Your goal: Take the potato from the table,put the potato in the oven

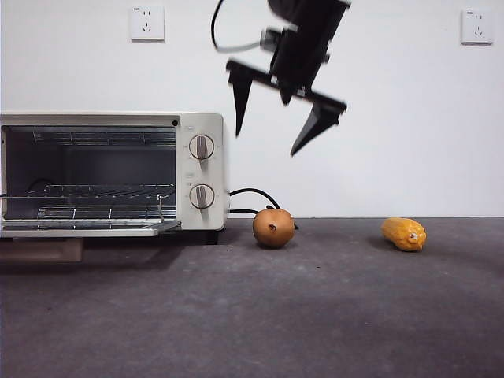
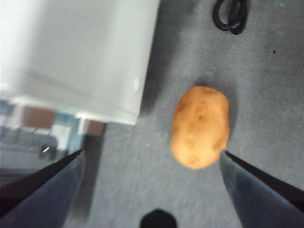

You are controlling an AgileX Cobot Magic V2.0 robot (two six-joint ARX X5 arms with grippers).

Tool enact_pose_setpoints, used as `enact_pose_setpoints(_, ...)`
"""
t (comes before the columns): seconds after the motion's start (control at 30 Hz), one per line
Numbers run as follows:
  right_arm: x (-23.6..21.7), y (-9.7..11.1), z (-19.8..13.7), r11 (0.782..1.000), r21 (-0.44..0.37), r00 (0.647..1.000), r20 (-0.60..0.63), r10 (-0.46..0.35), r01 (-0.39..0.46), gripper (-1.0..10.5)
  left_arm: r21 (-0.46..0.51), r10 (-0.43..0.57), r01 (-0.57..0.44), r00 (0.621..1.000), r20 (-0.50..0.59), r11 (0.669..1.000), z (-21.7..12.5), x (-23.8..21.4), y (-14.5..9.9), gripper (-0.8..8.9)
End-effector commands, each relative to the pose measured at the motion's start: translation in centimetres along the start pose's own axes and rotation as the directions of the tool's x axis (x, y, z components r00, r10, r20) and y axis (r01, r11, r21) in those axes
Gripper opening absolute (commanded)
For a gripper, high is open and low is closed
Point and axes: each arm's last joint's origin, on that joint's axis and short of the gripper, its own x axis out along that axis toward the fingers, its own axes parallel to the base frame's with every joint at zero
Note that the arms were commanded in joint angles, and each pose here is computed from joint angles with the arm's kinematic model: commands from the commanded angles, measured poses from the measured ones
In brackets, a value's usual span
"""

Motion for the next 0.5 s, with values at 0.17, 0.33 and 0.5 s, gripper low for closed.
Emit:
enact_pose_setpoints(0.17,5.0,-1.4,-0.2,0.998,0.05,0.999,-0.035,-0.038,0.04,4.8,0.089,-0.045,0.046,0.999,-0.015,0.995,-0.2,-0.1,-0.5,-0.07)
enact_pose_setpoints(0.33,7.2,-2.1,-0.7,0.994,0.059,0.995,-0.045,-0.086,0.089,4.8,0.115,-0.074,0.075,0.997,-0.016,0.991,-0.2,0.0,-0.7,-0.07)
enact_pose_setpoints(0.5,8.4,-2.6,-0.7,0.992,0.082,0.995,-0.032,-0.099,0.101,4.8,0.124,-0.092,0.094,0.996,-0.021,0.988,-0.2,0.0,-0.8,-0.07)
